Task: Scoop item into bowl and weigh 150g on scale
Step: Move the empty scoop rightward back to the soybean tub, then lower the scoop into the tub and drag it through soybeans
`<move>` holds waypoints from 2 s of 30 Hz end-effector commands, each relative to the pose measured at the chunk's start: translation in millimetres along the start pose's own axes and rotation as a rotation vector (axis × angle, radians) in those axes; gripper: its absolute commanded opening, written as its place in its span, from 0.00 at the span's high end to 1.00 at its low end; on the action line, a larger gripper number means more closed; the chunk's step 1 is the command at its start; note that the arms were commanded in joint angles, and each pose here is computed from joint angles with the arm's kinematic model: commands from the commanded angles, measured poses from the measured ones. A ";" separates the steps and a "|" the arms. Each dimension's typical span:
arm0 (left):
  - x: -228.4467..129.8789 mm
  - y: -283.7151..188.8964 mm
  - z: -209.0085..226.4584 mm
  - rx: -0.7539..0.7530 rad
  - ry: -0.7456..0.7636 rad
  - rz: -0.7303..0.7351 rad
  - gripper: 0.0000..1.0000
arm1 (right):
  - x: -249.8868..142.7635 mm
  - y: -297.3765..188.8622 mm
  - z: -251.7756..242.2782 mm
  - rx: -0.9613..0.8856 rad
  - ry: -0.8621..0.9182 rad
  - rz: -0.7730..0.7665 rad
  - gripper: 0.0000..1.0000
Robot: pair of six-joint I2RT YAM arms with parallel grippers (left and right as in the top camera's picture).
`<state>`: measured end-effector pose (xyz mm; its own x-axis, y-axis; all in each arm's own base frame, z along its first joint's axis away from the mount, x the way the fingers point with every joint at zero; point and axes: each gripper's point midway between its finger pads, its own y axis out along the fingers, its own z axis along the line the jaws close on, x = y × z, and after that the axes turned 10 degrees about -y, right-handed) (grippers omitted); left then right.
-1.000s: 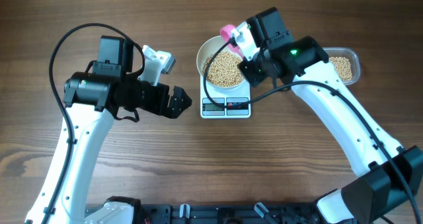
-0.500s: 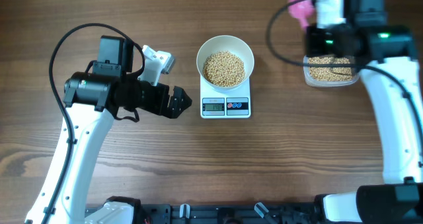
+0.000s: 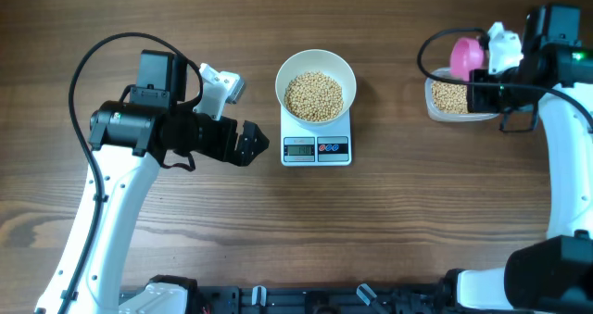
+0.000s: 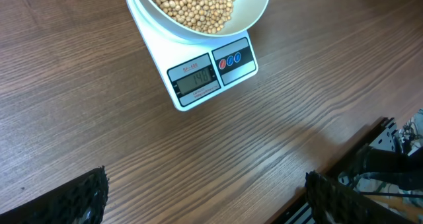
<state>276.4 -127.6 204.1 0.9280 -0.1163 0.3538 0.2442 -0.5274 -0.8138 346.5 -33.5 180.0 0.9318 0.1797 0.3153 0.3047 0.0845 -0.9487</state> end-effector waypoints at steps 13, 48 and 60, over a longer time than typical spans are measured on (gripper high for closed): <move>0.8 -4.7 -7.4 -0.021 0.034 -0.016 0.00 | -24.0 65.6 -29.0 -0.101 -0.013 0.158 0.96; 0.8 -4.7 -7.4 -0.021 0.034 -0.016 0.00 | -32.2 85.9 16.2 0.214 0.147 0.187 0.96; 0.8 -4.7 -7.4 -0.021 0.034 -0.016 0.00 | -34.5 73.0 -0.4 0.354 0.329 0.124 0.96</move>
<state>276.4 -127.6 204.1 0.9280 -0.1163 0.3538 0.2442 -0.5274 -0.8138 339.4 -34.1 102.3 0.9892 -0.0310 0.1434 0.1455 0.3341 -0.9312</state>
